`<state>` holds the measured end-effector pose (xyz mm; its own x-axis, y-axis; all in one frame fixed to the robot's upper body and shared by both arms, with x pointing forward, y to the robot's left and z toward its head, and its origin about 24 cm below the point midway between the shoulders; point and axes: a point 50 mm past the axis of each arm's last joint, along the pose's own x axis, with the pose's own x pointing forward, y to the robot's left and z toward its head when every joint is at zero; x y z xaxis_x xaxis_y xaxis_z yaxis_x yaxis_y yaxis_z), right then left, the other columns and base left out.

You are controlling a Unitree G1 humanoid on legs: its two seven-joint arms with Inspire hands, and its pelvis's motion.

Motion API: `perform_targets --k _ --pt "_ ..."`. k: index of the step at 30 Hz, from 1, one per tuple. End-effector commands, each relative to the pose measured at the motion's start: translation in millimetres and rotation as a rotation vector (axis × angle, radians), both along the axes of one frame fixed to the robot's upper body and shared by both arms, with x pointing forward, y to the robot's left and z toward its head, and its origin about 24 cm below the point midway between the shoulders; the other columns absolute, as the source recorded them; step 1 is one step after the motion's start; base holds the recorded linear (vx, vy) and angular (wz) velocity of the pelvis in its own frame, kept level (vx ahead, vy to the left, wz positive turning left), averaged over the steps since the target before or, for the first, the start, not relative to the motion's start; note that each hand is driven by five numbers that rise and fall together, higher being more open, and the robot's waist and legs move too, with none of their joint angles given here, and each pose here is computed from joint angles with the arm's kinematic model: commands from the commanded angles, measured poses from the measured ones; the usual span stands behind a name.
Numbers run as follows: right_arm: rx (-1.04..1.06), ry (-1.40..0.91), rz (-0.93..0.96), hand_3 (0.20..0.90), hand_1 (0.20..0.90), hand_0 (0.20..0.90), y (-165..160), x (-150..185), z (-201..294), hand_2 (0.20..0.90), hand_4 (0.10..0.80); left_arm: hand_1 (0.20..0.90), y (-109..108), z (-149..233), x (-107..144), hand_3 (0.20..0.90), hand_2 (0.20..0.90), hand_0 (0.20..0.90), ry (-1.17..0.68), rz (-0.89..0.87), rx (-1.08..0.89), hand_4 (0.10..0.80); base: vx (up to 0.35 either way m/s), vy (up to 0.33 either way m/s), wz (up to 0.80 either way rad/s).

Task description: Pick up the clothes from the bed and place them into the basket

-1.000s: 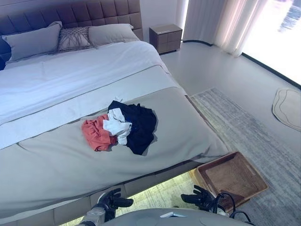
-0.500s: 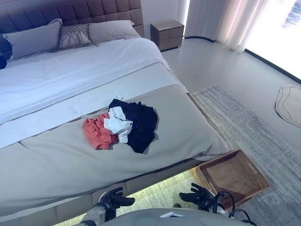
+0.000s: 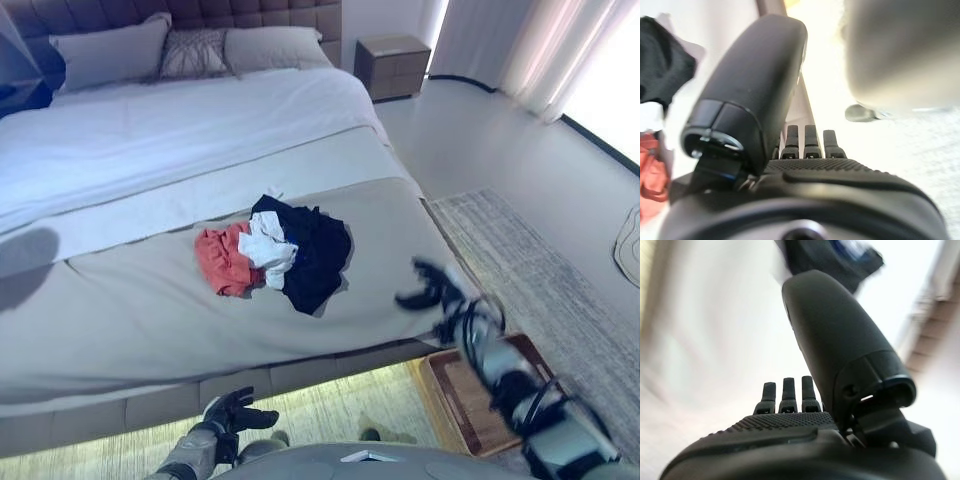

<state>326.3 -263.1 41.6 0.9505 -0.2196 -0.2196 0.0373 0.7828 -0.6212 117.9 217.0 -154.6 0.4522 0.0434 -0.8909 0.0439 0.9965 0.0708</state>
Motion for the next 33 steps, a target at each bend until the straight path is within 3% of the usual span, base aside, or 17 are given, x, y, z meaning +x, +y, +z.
perform_targets --k 1,6,11,16,27,33 --pt "-0.105 -0.316 0.028 0.900 0.900 0.900 13 47 97 0.900 0.800 0.900 0 7 18 0.900 0.900 0.900 -0.058 -0.090 0.005 0.800 -0.022 0.124 0.21" --pt "-0.350 -0.402 0.031 0.900 0.900 0.900 19 71 173 0.900 0.800 0.900 3 19 38 0.900 0.900 0.900 -0.188 -0.112 -0.034 0.800 -0.036 0.077 0.12" --pt "-0.486 -0.368 0.034 0.900 0.900 0.900 22 81 204 0.900 0.800 0.900 -3 38 65 0.900 0.900 0.900 -0.352 -0.106 -0.092 0.800 -0.136 0.114 0.06" --pt "-0.515 -0.305 -0.026 0.900 0.900 0.900 4 83 226 0.900 0.800 0.900 -12 67 89 0.900 0.900 0.900 -0.549 -0.048 -0.203 0.800 0.004 0.123 0.17" --pt "-0.623 -0.274 -0.122 0.900 0.900 0.900 -10 77 269 0.900 0.800 0.900 -11 108 106 0.900 0.900 0.900 -0.784 0.111 -0.459 0.800 -0.065 0.060 0.14" --pt "-0.680 -0.238 -0.130 0.900 0.900 0.900 -13 75 278 0.900 0.800 0.900 -11 114 103 0.900 0.900 0.900 -0.815 0.110 -0.491 0.800 -0.031 -0.018 0.11"
